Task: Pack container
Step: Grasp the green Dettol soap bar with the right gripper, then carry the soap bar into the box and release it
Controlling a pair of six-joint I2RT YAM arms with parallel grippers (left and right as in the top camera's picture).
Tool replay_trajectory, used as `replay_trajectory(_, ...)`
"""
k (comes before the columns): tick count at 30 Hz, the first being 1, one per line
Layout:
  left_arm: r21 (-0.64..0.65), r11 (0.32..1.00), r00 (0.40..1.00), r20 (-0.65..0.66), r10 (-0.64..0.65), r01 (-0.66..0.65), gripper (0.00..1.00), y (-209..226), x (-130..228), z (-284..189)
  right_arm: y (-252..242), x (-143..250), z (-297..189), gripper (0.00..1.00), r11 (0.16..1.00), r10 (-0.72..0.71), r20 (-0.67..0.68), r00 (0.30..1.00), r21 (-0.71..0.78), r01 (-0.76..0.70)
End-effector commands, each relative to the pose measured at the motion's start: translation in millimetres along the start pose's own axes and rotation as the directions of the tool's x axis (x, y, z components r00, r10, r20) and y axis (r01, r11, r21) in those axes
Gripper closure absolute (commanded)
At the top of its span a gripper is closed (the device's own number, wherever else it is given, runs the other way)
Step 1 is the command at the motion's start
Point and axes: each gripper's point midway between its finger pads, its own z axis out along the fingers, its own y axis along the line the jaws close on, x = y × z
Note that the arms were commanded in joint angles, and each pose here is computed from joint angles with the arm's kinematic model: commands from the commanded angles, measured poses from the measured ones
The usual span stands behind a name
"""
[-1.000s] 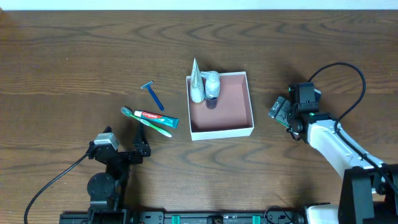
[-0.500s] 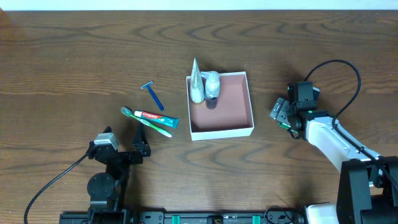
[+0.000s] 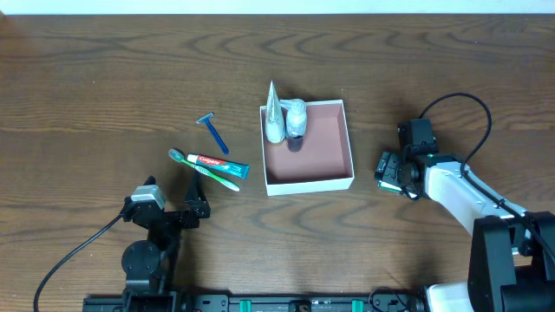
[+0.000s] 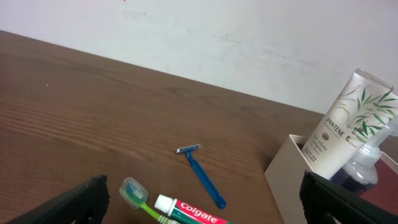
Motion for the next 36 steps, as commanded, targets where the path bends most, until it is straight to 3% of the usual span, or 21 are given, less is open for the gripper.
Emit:
replay_trajectory(1,-0.002,1.0,0.999,-0.046,0.014,-0.014,0.02,3,15,1,-2,14,6,0.16,1.0,0.004,-0.055,0.998,-0.006,-0.005)
replay_trajectory(12,-0.002,1.0,0.999,-0.046,0.014,-0.014,0.02,3,15,1,19,-26,-8,0.19,0.998,-0.004,0.055,0.998,-0.069,0.008)
replay_trajectory(22,-0.002,1.0,0.999,-0.046,0.014,-0.014,0.02,3,15,1,59,-117,-98,0.19,0.983,-0.069,0.228,0.971,-0.153,0.105)
replay_trajectory(25,-0.002,1.0,0.999,-0.046,0.014,-0.014,0.02,3,15,1,80,-133,-131,0.2,0.959,-0.083,0.278,0.957,-0.239,0.152)
replay_trajectory(30,-0.002,1.0,0.999,-0.046,0.014,-0.014,0.02,3,15,1,121,-138,-165,0.21,0.897,-0.088,0.333,0.939,-0.384,0.22)
replay_trajectory(36,-0.002,1.0,0.999,-0.046,0.014,-0.014,0.02,3,15,1,165,-118,-172,0.2,0.853,-0.148,0.359,0.922,-0.425,0.302)
